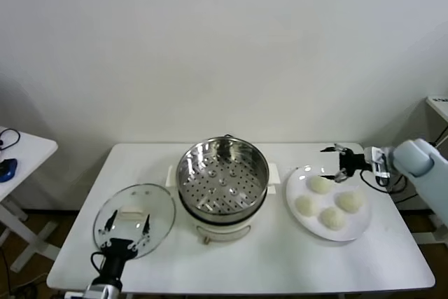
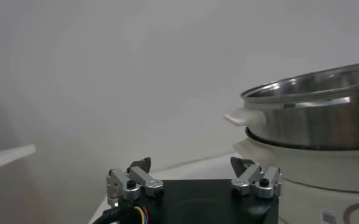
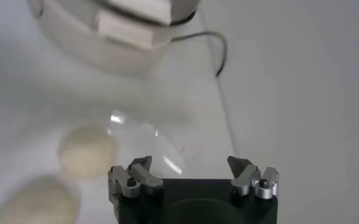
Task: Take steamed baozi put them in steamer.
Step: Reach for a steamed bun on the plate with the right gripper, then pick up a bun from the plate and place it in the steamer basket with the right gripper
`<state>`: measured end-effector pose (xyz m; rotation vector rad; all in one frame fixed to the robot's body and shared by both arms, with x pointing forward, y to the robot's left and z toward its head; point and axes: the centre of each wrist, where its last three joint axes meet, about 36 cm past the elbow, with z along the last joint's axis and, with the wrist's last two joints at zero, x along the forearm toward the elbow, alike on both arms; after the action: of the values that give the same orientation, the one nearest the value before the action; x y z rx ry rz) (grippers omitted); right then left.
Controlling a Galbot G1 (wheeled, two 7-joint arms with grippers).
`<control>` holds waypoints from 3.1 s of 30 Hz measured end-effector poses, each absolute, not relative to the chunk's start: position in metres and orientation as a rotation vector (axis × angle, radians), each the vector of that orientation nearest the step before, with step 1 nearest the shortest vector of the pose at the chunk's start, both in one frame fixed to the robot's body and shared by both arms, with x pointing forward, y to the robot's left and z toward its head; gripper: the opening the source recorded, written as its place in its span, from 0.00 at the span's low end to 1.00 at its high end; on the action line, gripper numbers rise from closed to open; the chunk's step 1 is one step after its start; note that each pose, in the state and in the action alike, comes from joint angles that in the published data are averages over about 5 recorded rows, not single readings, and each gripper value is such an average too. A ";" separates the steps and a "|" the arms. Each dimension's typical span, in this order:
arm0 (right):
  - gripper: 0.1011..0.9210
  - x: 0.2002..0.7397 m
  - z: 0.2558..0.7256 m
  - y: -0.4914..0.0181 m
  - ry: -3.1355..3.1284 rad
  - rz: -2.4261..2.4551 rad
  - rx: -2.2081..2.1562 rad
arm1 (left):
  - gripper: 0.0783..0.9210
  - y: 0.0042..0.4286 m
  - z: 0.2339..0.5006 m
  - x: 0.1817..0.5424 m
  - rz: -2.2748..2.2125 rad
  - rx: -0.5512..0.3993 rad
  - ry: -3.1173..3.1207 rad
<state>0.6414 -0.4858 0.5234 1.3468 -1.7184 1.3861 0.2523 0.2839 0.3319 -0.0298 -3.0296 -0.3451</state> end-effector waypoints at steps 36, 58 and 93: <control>0.88 0.718 0.466 -0.418 -1.295 1.324 1.363 | 0.88 0.290 0.335 0.267 -0.385 -0.006 -3.004; 0.78 0.721 0.450 -0.410 -1.316 1.317 1.349 | 0.88 0.290 0.338 0.267 -0.396 -0.009 -3.003; 0.72 0.739 0.647 -0.305 -1.208 1.777 1.560 | 0.88 0.289 0.347 0.266 -0.435 -0.023 -3.004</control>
<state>0.7389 -0.3048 0.6467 1.5601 -1.2082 1.7768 0.2657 0.2893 0.3467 -0.0234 -3.0036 -0.4352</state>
